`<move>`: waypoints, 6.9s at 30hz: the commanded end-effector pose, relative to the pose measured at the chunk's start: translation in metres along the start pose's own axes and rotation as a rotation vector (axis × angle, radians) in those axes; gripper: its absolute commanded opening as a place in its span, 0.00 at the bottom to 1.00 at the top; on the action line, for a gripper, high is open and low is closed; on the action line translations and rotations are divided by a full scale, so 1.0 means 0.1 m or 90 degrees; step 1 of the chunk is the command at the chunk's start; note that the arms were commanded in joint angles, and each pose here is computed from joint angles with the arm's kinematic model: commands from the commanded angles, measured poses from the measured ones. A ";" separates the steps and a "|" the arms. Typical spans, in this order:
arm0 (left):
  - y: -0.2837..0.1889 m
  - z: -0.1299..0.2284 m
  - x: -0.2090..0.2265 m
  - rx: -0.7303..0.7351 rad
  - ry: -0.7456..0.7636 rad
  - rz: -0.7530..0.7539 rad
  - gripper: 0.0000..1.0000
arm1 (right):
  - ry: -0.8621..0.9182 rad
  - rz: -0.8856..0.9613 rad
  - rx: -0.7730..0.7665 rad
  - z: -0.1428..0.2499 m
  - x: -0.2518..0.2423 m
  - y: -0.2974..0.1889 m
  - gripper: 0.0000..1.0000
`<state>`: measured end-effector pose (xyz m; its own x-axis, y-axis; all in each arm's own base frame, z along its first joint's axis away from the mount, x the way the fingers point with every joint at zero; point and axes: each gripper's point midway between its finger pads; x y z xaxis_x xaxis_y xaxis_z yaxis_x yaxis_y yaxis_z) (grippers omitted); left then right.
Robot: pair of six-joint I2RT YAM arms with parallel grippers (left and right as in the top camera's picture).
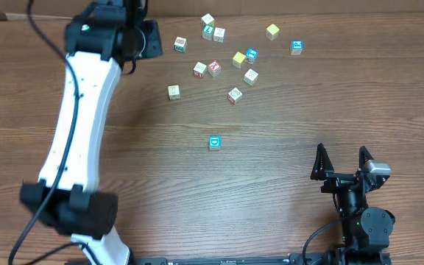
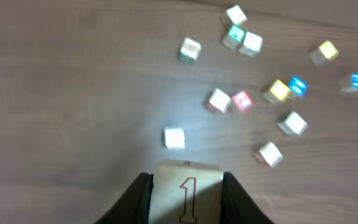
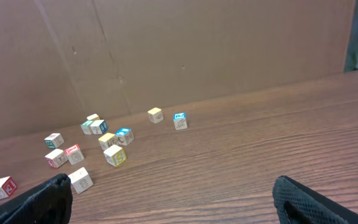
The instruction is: Form a tower
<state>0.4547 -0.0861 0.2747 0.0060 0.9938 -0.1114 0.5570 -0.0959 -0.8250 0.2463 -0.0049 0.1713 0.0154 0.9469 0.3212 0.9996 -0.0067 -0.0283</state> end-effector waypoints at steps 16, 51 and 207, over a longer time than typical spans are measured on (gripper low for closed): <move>1.23 1.48 -0.82 0.205 -0.017 -0.028 0.15 | -0.003 -0.006 -0.001 0.02 0.01 0.00 1.00; 1.72 1.22 -1.05 0.106 0.022 -0.010 0.84 | -0.008 0.010 -0.007 0.01 -0.03 0.00 1.00; 0.29 0.69 2.56 0.107 -0.394 -0.260 1.00 | -0.195 0.058 0.753 2.29 2.19 1.56 0.32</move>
<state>0.4147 0.1614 0.1822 -0.6715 0.7403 -0.0337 0.2791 0.2106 -0.9369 0.4008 0.2806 0.0265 -0.1018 0.9930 0.0600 0.3547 0.0926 -0.9304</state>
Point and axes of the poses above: each gripper's point midway between its finger pads, its own y axis out along the fingers, its own x axis along the line the jaws close on, z = x × y, and after that the axes turned 7 degrees about y, right-handed
